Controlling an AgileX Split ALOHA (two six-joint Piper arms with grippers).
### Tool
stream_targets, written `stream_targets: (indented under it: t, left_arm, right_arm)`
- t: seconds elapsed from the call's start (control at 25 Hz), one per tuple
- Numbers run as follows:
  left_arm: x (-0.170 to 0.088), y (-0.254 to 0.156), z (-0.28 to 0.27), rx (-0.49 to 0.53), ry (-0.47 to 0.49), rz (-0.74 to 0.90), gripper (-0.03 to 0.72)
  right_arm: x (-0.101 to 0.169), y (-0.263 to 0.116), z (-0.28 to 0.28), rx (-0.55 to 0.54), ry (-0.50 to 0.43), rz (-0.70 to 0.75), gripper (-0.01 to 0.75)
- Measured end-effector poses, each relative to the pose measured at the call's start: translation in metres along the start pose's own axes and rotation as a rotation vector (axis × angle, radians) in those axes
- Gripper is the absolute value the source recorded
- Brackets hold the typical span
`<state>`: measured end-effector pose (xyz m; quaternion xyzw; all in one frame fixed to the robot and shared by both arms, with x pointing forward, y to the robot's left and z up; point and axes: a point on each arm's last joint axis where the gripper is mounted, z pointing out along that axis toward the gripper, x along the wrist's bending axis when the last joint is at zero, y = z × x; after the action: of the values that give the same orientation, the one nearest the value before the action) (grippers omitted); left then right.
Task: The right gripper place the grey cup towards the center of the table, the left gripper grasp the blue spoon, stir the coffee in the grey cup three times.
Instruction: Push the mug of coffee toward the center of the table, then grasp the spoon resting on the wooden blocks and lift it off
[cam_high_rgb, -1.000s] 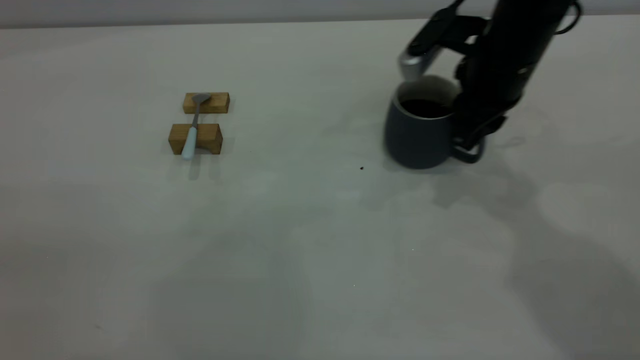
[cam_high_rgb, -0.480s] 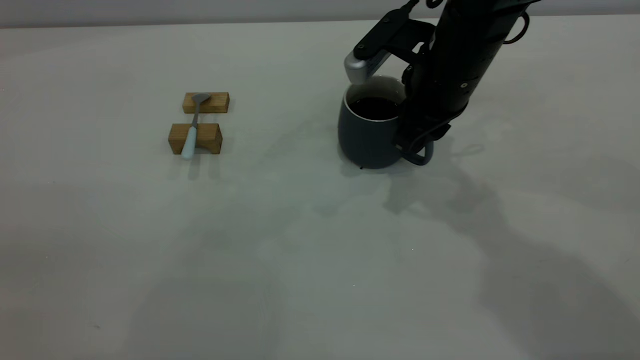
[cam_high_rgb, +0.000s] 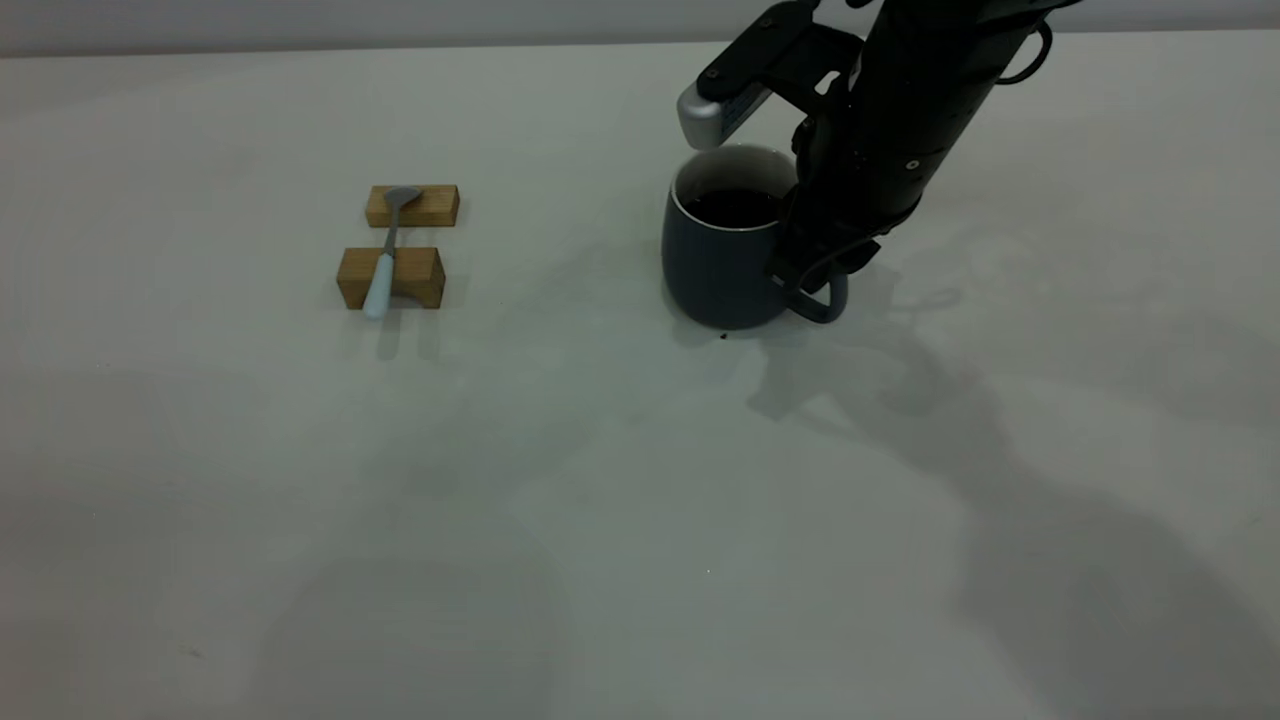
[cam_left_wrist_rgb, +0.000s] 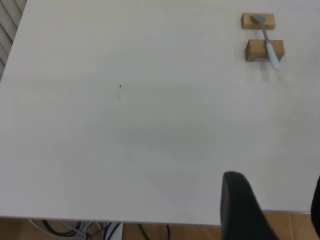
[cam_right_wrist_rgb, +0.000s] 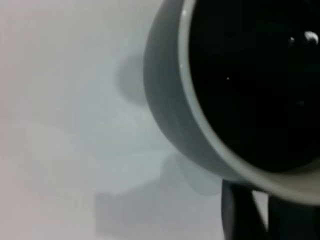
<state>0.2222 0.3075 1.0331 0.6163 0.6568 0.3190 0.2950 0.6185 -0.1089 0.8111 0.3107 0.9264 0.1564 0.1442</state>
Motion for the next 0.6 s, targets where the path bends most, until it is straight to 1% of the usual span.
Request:
stream_targets:
  t: [0.08, 0.16, 0.24, 0.28, 0.32, 0.44, 0.6]
  left_arm:
    - [0.0, 0.0, 0.0, 0.0, 0.0, 0.0, 0.419]
    - [0.0, 0.0, 0.0, 0.0, 0.0, 0.001, 0.419]
    - [0.0, 0.0, 0.0, 0.0, 0.0, 0.001, 0.419]
    - [0.0, 0.0, 0.0, 0.0, 0.0, 0.001, 0.419]
    - [0.0, 0.0, 0.0, 0.0, 0.0, 0.001, 0.419]
    - [0.0, 0.0, 0.0, 0.0, 0.0, 0.001, 0.419]
    - [0.0, 0.0, 0.0, 0.0, 0.0, 0.001, 0.419]
  right_arm:
    - [-0.001, 0.002, -0.004, 0.002, 0.003, 0.005, 0.474]
    - [-0.001, 0.004, -0.015, 0.018, 0.015, 0.005, 0.567]
    - [-0.002, 0.007, -0.031, 0.047, 0.036, 0.003, 0.644]
    - [-0.002, 0.009, -0.042, 0.067, 0.049, 0.0, 0.667]
    - [-0.003, 0.011, -0.057, 0.089, 0.063, -0.002, 0.687]
    - [-0.005, 0.017, -0.103, 0.134, 0.084, 0.04, 0.698]
    - [-0.01, 0.01, -0.178, 0.239, 0.083, 0.213, 0.667]
